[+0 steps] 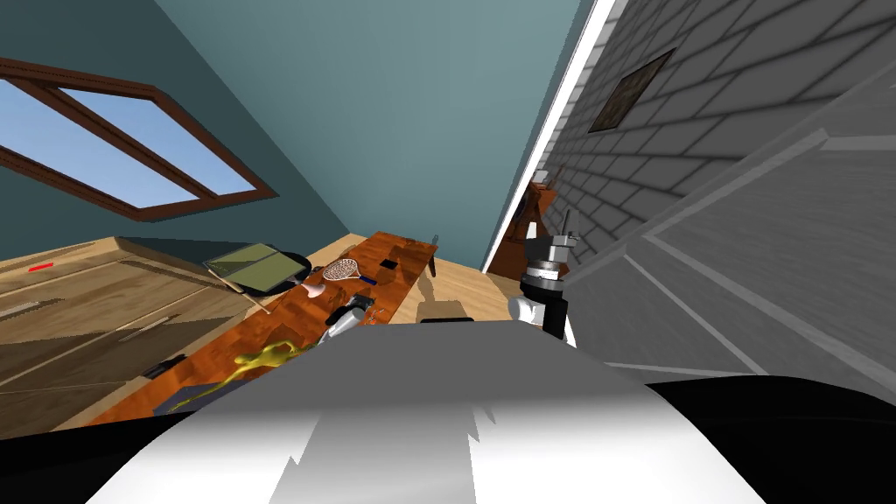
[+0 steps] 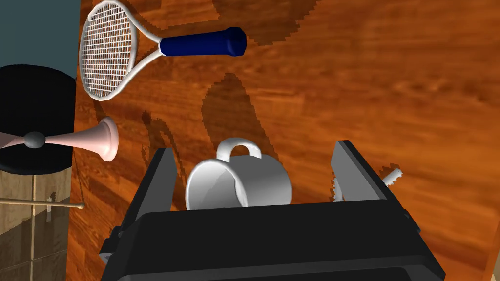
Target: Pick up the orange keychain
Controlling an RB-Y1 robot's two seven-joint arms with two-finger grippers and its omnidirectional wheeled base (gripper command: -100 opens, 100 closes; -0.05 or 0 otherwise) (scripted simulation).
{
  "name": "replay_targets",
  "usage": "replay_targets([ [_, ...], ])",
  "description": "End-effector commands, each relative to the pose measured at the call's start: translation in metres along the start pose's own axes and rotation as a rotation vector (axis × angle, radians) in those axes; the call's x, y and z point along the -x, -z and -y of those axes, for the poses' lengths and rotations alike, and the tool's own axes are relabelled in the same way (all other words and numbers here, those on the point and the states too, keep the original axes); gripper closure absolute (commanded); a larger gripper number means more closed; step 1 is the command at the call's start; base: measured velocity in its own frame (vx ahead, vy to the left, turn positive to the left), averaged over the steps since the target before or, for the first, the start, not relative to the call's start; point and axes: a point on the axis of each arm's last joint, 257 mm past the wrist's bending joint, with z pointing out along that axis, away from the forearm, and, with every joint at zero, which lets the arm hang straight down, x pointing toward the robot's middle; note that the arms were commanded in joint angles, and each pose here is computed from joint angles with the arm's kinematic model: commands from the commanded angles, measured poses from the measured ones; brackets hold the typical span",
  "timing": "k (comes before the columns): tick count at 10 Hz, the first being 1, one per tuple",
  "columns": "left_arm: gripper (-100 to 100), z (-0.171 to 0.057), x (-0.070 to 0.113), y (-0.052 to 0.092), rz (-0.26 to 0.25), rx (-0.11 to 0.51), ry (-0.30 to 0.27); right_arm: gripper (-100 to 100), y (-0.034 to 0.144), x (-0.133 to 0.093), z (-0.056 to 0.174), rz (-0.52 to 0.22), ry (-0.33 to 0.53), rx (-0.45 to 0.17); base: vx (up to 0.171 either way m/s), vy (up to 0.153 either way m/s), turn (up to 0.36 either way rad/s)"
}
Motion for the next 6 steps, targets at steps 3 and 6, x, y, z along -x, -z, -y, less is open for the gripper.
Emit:
replay_targets([
  [3, -100, -0.032, 0.031, -0.003, 0.078, 0.089, 0.081, 0, 0.000, 0.000, 0.000, 0.000, 0.000, 0.000, -0.029, 0.061, -0.117],
  [6, -100, -0.058, 0.046, -0.005, 0.132, 0.168, 0.174, 0, 0.000, 0.000, 0.000, 0.000, 0.000, 0.000, -0.032, 0.062, -0.123],
])
